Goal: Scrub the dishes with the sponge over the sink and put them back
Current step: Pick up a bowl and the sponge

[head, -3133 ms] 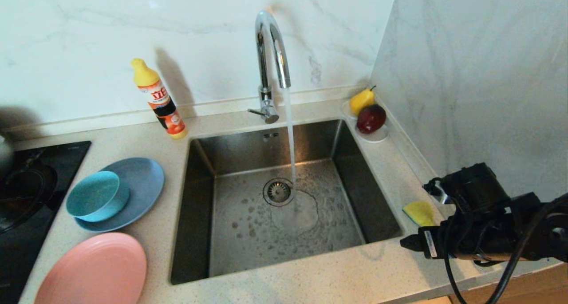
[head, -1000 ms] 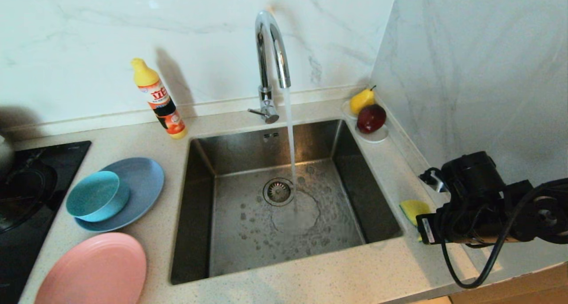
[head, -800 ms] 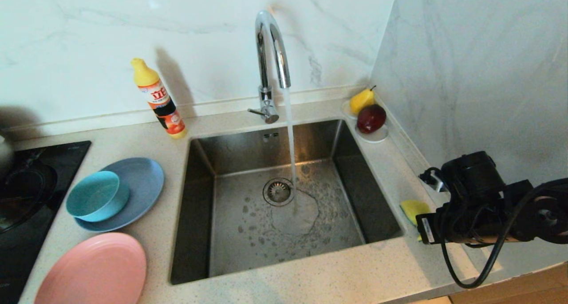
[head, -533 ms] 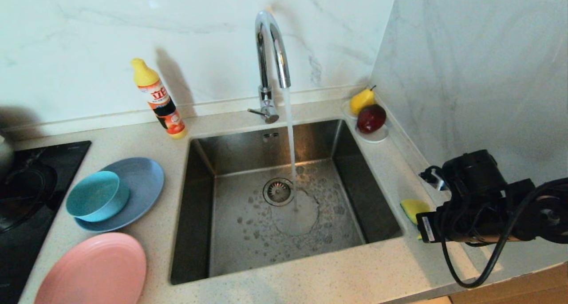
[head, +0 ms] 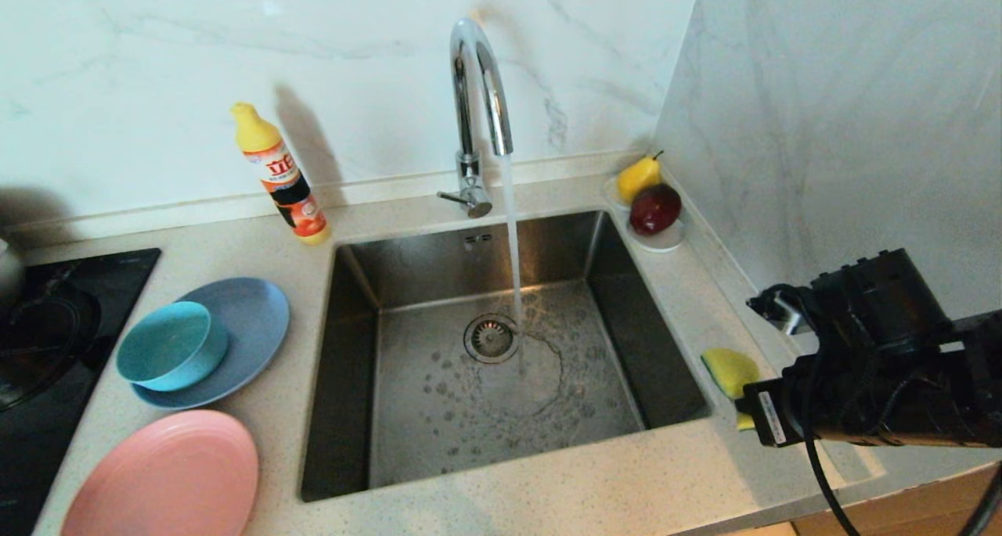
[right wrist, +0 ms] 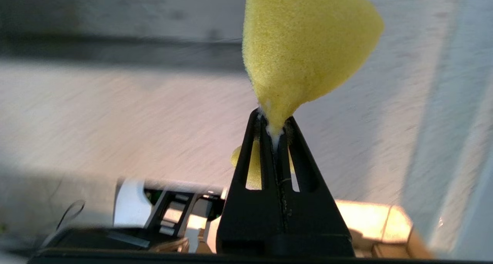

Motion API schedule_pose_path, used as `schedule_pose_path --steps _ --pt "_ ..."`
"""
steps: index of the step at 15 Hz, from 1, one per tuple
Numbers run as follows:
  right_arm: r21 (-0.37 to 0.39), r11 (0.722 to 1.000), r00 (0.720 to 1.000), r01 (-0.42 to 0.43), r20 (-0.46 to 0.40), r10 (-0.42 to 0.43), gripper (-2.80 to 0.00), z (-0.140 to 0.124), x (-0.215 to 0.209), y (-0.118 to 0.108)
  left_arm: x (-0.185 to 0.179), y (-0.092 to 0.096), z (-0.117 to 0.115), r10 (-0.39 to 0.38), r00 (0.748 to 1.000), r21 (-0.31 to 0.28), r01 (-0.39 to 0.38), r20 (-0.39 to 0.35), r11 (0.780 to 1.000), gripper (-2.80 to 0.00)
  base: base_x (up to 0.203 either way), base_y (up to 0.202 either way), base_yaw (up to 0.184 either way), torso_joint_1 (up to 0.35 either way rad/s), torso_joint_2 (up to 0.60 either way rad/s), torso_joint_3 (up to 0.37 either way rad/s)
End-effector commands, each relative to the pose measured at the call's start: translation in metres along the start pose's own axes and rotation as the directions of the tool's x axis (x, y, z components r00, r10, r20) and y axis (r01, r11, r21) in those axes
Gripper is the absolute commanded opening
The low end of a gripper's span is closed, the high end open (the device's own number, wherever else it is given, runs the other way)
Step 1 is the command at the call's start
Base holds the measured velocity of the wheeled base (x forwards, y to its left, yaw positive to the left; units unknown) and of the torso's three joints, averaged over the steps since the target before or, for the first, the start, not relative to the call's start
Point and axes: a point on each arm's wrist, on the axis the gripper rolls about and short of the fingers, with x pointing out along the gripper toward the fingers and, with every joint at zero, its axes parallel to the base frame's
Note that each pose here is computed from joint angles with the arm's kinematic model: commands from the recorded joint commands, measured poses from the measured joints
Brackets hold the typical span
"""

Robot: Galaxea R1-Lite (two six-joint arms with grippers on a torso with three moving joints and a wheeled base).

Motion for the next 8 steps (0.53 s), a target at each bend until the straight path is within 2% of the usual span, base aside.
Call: schedule_pose_path --steps 1,6,8 --pt "-0.044 0.997 0.995 -0.068 0.071 0.071 -2.80 0.000 -0.035 0.015 0.000 0.000 0.000 -0.001 1.000 0.000 0.001 -0.002 1.000 -2.80 0.000 0.000 0.000 0.000 0.00 0.000" --pt "-0.157 0.968 0.973 -0.197 0.089 0.212 -2.80 0.000 -0.087 0.045 0.000 0.000 0.000 -0.001 1.000 0.000 0.001 -0.003 1.000 -2.80 0.000 0.000 0.000 0.000 0.00 0.000" --pt "-0.167 0.959 0.965 -0.228 0.093 0.245 -2.80 0.004 -0.095 0.058 0.000 0.000 0.000 0.001 1.000 0.000 -0.001 -0.001 1.000 -2.80 0.000 0.000 0.000 0.000 0.00 0.000"
